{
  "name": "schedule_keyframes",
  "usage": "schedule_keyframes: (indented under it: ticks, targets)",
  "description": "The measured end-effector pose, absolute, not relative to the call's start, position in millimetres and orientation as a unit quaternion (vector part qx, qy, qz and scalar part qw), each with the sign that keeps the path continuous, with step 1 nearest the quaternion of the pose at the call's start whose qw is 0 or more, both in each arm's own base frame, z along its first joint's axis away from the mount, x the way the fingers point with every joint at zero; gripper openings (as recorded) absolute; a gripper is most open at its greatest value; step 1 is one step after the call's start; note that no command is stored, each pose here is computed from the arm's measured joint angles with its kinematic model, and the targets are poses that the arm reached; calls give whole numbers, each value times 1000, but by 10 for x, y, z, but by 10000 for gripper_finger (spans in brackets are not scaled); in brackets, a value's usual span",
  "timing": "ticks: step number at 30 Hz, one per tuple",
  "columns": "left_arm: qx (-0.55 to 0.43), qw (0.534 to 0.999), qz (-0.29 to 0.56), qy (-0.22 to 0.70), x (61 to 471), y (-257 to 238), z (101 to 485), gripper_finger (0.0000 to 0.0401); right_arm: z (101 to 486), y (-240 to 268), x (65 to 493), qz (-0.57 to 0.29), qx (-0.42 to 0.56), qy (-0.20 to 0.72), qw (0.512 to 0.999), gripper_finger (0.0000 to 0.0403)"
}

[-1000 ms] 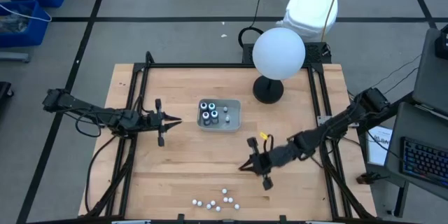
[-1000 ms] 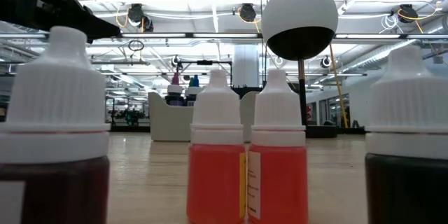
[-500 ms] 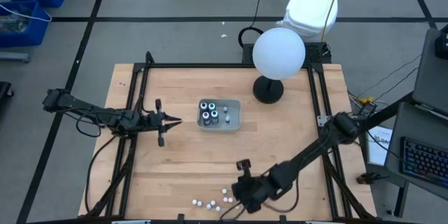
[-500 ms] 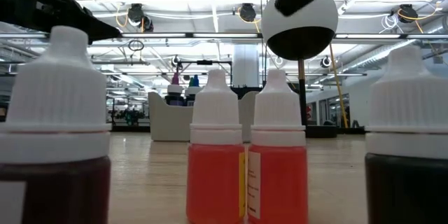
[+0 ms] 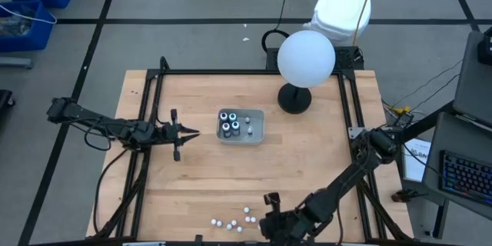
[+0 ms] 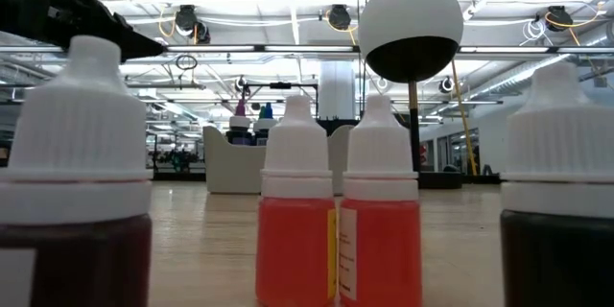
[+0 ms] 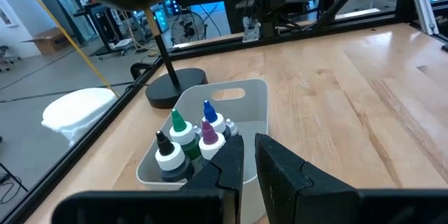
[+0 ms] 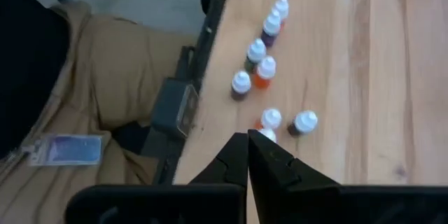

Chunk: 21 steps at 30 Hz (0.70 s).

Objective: Pick & Place food coloring
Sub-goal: Put the small red food coloring bottle into the gray bin

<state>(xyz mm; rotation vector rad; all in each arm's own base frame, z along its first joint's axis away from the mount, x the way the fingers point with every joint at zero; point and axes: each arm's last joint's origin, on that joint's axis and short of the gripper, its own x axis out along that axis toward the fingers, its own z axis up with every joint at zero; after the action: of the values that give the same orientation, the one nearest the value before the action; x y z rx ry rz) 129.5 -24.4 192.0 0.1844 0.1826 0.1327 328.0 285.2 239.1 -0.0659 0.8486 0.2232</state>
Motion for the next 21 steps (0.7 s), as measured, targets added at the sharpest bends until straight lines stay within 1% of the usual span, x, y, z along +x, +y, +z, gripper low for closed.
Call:
schedule_keyframes:
  ticks: [7, 10, 12, 15, 21]
  targets:
    - [93, 989, 66, 94, 1295, -244, 1915, 47, 2326, 2878, 3251, 131, -50, 410, 901, 3]
    - [93, 989, 66, 93, 1294, -243, 1915, 47, 2220, 2868, 3254, 135, -55, 406, 902, 16]
    - [93, 989, 66, 94, 1294, -243, 1914, 47, 2145, 2860, 3256, 138, -49, 398, 906, 33]
    - [93, 989, 66, 94, 1294, -243, 1913, 47, 2056, 2841, 3253, 147, -41, 400, 904, 70]
    - [97, 988, 65, 104, 1290, -242, 1894, 47, 2074, 2838, 3265, 143, -26, 397, 906, 146]
